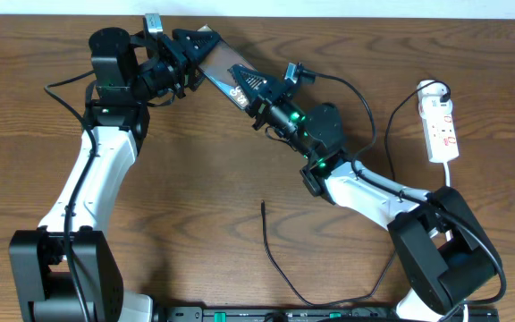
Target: Plug charger to phone and switch on socket
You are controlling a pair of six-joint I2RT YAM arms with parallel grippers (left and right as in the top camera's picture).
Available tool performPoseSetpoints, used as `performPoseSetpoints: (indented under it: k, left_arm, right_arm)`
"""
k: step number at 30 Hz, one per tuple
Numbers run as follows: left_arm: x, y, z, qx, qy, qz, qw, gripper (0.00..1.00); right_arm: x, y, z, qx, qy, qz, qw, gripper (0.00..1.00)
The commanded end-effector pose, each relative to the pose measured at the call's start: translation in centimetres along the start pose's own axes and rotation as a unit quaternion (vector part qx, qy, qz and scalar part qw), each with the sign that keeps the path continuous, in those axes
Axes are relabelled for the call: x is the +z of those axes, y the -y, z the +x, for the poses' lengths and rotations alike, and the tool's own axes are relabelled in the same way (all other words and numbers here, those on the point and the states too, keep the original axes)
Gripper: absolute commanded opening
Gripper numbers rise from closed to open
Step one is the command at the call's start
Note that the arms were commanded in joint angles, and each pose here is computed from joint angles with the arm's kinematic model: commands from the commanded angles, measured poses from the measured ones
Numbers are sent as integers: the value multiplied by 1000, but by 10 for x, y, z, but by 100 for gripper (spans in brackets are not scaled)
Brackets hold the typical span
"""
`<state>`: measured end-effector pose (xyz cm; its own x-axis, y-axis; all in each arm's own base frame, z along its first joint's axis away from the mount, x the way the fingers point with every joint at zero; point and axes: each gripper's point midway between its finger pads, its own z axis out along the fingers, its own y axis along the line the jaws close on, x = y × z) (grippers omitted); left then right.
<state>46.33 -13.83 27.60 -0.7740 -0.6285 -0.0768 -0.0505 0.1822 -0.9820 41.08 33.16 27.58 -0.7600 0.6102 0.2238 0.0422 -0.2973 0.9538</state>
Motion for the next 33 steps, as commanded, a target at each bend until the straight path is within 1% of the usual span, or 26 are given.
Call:
performPoseSetpoints:
  k: [1, 5, 10, 13, 17, 20, 26, 33]
  left_arm:
    - [2, 5, 0, 7, 2, 3, 1000, 52]
    - [7, 5, 6, 13, -1, 3, 1000, 49]
    - [8, 5, 6, 17, 0, 2, 1000, 45]
    - [8, 5, 6, 19, 0, 2, 1000, 41]
    - [8, 5, 6, 23, 0, 2, 1000, 38]
    - [8, 5, 6, 30, 0, 2, 1000, 34]
    - [8, 5, 6, 37, 0, 2, 999, 33]
    - [8, 5, 5, 42, 0, 2, 999, 22]
  right_arm:
    - [4, -8, 9, 13, 1, -12, 1000, 1]
    - [5, -2, 13, 48, 0, -1, 999, 1]
    - [5, -2, 13, 48, 2, -1, 999, 1]
    - [6, -2, 13, 48, 2, -1, 999, 1]
    - [6, -2, 14, 48, 1, -1, 999, 2]
    - [6, -2, 14, 48, 1, -1, 999, 1]
    - [6, -1, 15, 48, -1, 0, 999, 1]
    - [6, -1, 16, 48, -3, 0, 999, 1]
